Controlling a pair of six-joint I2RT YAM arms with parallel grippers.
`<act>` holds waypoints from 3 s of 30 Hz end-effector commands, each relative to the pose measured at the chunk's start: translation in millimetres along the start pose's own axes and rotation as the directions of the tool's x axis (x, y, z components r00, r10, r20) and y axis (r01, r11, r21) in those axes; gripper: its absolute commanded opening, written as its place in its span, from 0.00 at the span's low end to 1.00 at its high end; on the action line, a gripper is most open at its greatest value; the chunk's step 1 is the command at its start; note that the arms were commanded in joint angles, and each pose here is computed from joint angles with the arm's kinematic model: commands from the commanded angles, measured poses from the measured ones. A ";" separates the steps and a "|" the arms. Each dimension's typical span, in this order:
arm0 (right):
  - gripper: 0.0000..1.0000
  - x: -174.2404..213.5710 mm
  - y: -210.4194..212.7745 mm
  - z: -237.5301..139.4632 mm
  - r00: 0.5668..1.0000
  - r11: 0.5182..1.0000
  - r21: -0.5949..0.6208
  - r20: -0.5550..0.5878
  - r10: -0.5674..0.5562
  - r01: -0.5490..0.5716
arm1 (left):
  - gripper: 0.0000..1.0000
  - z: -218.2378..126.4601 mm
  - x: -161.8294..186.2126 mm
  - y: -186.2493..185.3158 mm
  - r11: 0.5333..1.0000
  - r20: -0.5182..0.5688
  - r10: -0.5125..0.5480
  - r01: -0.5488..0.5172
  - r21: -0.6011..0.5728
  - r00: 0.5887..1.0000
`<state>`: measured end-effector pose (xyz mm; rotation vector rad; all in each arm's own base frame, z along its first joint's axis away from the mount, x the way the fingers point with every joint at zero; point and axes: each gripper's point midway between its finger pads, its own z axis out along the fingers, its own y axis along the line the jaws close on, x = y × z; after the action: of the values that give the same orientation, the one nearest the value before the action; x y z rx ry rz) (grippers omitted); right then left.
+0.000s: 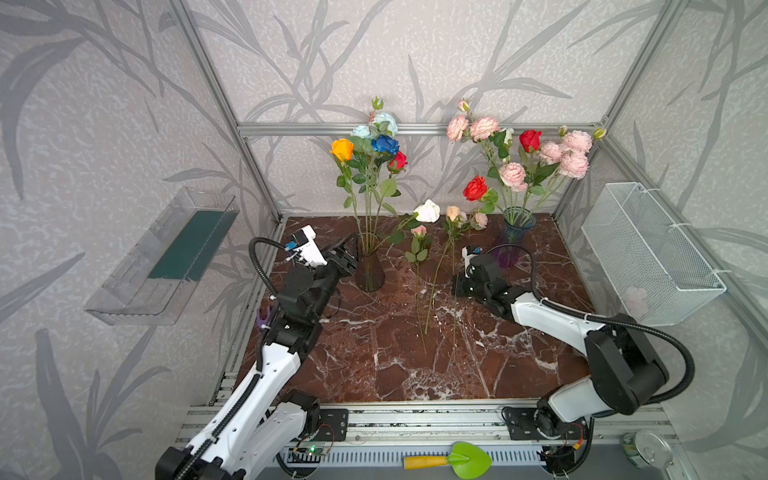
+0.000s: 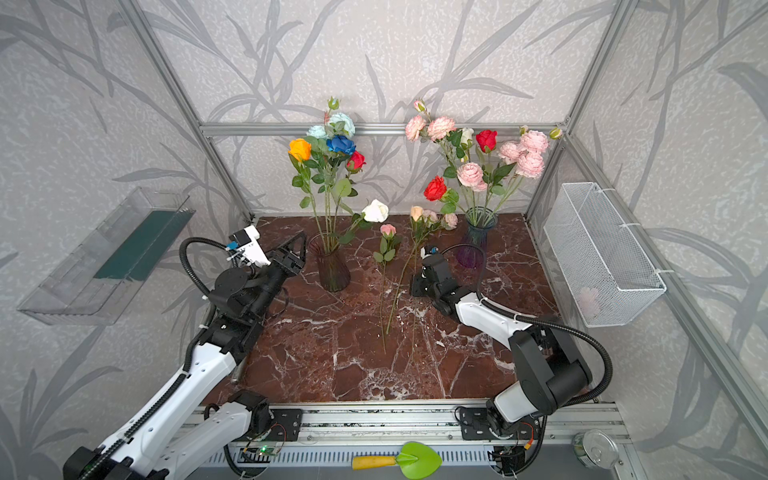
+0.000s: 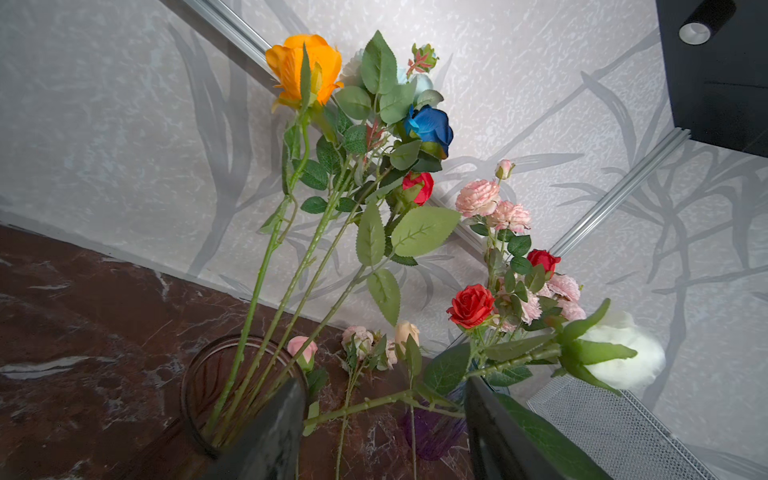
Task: Arrange the flowers into the vase
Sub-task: 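Lift the peach rose with the right gripper toward the left gripper, then grasp the peach rose stem with the left gripper above the right gripper, then raise the peach rose with the left gripper while the right gripper opens and withdraws, then lower the peach rose stem into the purple vase with the left gripper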
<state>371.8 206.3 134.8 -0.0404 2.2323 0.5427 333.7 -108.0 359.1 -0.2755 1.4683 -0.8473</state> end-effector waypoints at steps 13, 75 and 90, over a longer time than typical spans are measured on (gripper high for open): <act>0.00 -77.4 84.2 -158.6 0.843 0.935 -0.251 0.532 -0.082 0.249 | 0.55 -6.9 13.3 -97.0 0.873 -0.141 0.105 -0.023 0.487 0.984; 0.48 -55.2 159.9 -214.1 0.717 0.837 -0.244 0.658 -0.228 0.491 | 0.00 -9.1 -122.9 -127.8 0.662 0.086 0.749 -0.742 -0.104 0.657; 0.50 -51.3 132.1 -210.6 0.729 0.872 -0.210 0.650 -0.213 0.443 | 0.00 95.6 -124.1 -68.6 0.684 -0.066 0.710 -0.709 -0.169 0.701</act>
<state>225.0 246.7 335.7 -0.4498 1.4304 0.6410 417.4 -108.8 506.1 0.2007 1.4989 -0.0032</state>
